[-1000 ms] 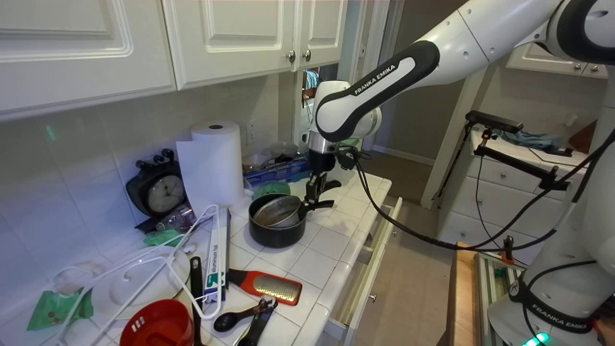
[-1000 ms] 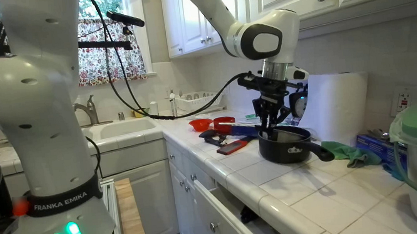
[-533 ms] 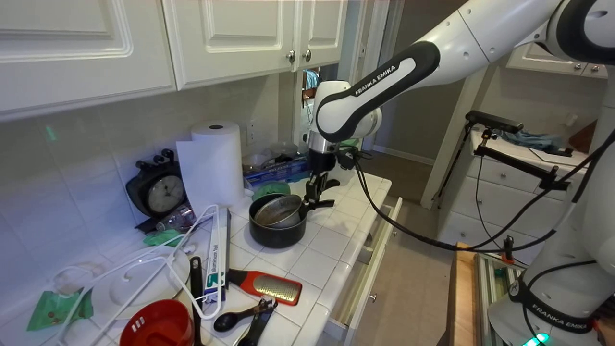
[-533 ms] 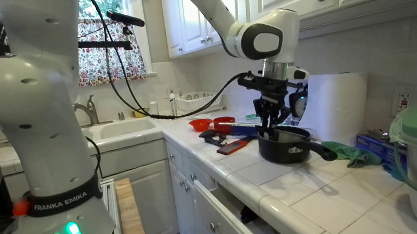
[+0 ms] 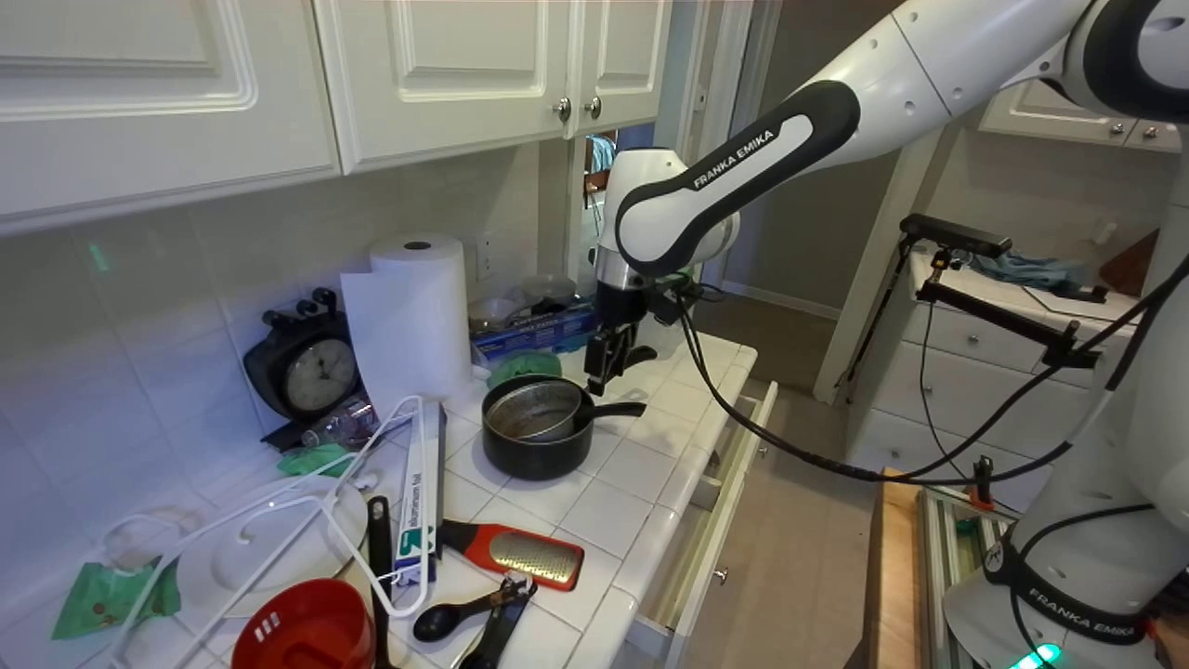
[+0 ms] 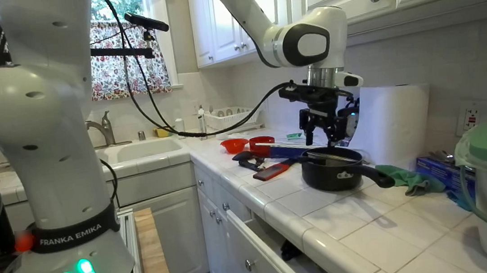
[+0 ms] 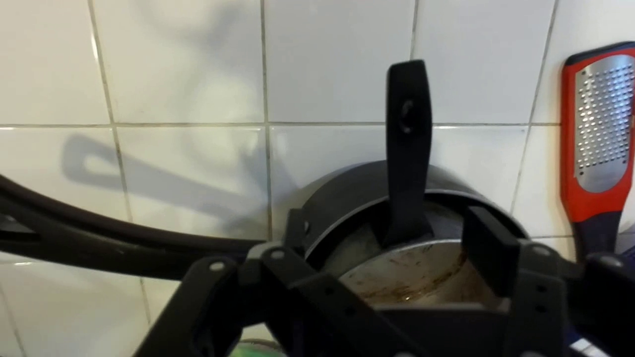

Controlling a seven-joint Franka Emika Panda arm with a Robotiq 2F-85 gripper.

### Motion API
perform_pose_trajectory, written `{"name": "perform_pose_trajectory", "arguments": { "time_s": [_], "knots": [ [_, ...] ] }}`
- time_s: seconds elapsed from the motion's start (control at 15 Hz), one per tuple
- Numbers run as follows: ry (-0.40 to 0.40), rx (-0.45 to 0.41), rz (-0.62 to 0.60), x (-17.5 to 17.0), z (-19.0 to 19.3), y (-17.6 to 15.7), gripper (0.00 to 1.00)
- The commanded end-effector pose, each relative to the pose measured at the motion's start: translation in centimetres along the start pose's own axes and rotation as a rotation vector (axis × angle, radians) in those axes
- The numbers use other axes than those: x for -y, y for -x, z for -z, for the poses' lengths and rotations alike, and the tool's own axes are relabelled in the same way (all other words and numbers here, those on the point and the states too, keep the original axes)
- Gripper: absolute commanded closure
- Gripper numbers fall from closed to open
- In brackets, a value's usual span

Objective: Place the pan in the pot

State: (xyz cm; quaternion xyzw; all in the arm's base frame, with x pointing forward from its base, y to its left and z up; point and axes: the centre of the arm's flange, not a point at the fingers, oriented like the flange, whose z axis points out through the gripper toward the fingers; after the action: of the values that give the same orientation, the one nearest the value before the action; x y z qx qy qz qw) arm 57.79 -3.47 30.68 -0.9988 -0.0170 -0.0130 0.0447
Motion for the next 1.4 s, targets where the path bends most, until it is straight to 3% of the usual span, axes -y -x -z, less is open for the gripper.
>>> {"name": "perform_pose_trajectory", "arguments": {
  "time_s": [0.0,0.13,0.4,0.6,1.2,1.33],
  "knots": [
    [0.075,-0.056,-0.061,-0.7,1.9,1.1,0.0],
    [0.072,-0.051,-0.114,-0.5,2.4,1.0,0.0],
    [0.067,0.073,-0.167,1.4,2.0,1.6,0.0],
    [0.113,0.156,-0.216,2.5,1.0,2.3,0.0],
    [0.127,-0.035,-0.292,8.2,5.6,2.1,0.0],
    [0.168,-0.054,-0.335,8.8,6.9,2.3,0.0]
  ]
}}
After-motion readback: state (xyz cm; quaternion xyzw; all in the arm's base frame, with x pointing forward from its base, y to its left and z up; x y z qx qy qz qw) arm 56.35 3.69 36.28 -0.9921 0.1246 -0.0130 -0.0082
